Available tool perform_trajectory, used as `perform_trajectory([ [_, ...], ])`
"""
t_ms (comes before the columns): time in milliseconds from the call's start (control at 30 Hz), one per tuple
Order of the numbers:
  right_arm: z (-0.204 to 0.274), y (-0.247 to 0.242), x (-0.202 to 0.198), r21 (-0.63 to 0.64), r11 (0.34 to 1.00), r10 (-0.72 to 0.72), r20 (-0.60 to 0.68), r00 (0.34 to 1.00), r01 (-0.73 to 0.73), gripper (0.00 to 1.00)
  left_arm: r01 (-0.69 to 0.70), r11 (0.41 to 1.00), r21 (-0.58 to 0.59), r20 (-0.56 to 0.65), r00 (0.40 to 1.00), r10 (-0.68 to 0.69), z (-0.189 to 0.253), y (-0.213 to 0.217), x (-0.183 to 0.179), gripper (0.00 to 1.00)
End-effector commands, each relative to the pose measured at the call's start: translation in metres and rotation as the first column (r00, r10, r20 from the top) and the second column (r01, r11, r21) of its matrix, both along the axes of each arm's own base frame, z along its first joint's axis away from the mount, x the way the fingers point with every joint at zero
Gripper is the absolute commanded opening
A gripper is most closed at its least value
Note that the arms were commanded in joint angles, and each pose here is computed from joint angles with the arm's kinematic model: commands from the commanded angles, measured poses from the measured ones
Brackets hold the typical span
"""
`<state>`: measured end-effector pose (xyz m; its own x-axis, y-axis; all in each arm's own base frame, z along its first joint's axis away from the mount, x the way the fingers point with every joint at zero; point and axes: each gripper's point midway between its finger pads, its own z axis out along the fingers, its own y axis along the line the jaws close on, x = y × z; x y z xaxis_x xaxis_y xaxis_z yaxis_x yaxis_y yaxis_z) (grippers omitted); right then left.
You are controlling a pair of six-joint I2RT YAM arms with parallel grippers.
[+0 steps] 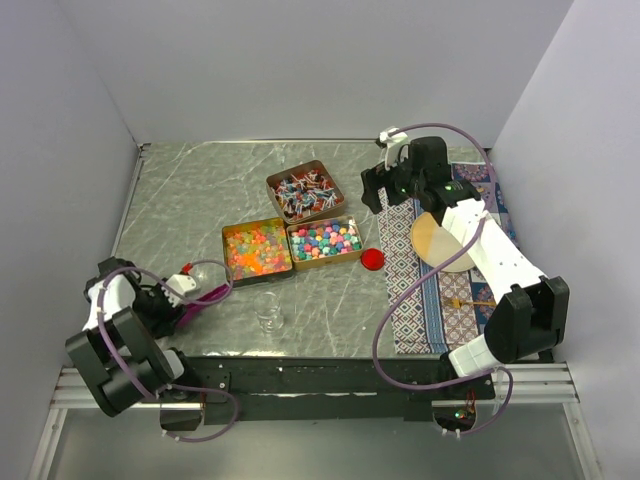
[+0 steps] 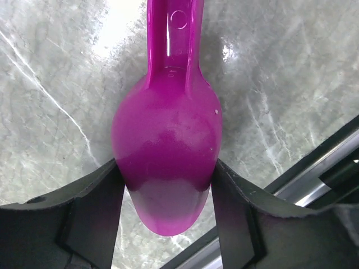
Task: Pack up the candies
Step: Pick up the spatula from the center of the board.
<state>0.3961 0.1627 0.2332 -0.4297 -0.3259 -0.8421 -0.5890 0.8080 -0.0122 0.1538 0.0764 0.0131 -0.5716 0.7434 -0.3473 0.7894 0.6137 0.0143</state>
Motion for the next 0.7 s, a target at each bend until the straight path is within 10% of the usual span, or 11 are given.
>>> perform_trajectory([
  [0,0.025,0.006,0.003,0.018,1.0,0.018,0.065,0.998,-0.019,1.0,-0.008,0.999,-0.049,-0.026,1.0,0.007,0.01,-0.006,-0.002,0.45],
  [200,0.03,0.015,0.002,0.038,0.997,0.061,0.061,0.996,-0.064,1.0,0.051,0.982,-0.18,-0.15,0.986,-0.078,0.072,-0.005,0.005,0.25],
  [300,0.033,0.022,0.0,0.049,0.993,0.103,0.054,0.993,-0.105,1.0,-0.068,0.99,-0.12,-0.138,0.989,0.051,0.092,0.021,0.022,0.19],
  [400,0.037,0.03,-0.001,0.066,0.985,0.154,0.057,0.986,-0.158,1.0,0.11,0.992,-0.061,-0.078,0.99,-0.114,0.092,0.032,0.023,0.09],
  [533,0.051,0.035,0.004,0.071,0.98,0.178,0.092,0.98,-0.185,1.0,0.073,0.968,-0.242,0.138,0.99,-0.04,0.138,0.004,0.112,0.01],
  [667,0.076,0.033,0.016,0.014,0.984,0.17,0.227,0.959,-0.178,1.0,-0.052,0.824,-0.563,0.063,0.992,0.106,0.176,-0.058,0.208,0.01],
])
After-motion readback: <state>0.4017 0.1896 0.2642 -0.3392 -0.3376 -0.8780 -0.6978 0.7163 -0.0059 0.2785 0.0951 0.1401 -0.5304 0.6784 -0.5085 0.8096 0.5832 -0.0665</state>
